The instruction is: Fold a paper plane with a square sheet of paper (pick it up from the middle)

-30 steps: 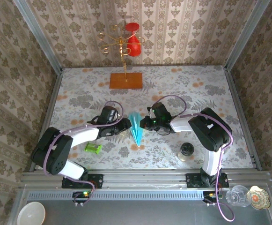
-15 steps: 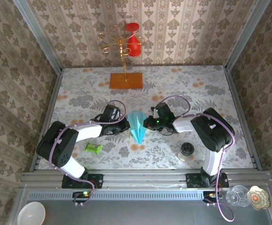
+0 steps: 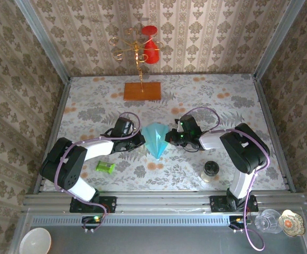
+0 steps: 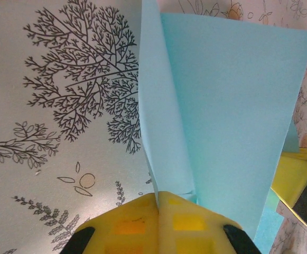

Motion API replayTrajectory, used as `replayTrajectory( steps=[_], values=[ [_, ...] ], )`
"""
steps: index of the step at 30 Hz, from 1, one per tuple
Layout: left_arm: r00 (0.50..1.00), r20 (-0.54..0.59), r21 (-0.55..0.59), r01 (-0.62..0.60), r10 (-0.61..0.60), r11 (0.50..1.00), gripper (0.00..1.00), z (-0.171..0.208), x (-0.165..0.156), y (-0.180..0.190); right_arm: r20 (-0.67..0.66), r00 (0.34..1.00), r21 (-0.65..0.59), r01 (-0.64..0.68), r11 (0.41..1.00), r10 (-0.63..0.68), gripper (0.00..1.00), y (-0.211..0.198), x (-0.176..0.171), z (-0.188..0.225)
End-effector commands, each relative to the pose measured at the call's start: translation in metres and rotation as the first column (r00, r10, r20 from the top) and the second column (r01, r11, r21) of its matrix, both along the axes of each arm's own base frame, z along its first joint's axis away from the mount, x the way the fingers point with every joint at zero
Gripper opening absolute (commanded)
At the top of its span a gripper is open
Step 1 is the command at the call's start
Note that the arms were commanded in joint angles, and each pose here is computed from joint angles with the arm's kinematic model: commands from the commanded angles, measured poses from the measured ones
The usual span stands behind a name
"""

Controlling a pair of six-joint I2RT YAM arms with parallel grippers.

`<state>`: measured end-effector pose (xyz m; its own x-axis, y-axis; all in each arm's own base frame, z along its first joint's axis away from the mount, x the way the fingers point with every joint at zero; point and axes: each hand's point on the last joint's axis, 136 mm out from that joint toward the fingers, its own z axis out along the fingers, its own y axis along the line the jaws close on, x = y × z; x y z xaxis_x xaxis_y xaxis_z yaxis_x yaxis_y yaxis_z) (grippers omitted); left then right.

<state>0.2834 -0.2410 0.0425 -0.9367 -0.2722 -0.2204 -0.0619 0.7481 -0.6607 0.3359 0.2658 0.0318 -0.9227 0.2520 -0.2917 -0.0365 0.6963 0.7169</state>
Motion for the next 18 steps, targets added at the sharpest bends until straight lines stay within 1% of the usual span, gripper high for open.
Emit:
replayTrajectory(
  steps=[1,10,13,18],
  values=[
    [1.000,0.003,-0.001,-0.025,0.025,1.000,0.03,0.000,-0.001,0.006,-0.007,1.000,-0.004,0.022,1.000,-0.022,0.06,-0.004,0.000,-0.001],
    [0.999,-0.019,0.001,-0.030,0.030,1.000,0.04,-0.008,-0.005,0.006,-0.055,0.998,0.000,-0.001,1.000,0.001,0.08,0.001,-0.004,-0.014],
    [1.000,-0.018,-0.013,-0.005,0.004,1.000,0.04,-0.006,-0.005,0.000,-0.064,0.998,0.013,-0.013,1.000,0.014,0.14,0.004,-0.004,-0.014],
    [0.999,-0.008,-0.019,0.046,-0.046,0.999,0.04,-0.001,-0.004,-0.010,-0.028,0.999,0.010,-0.033,0.999,0.033,0.22,0.007,0.001,0.000]
  ],
)
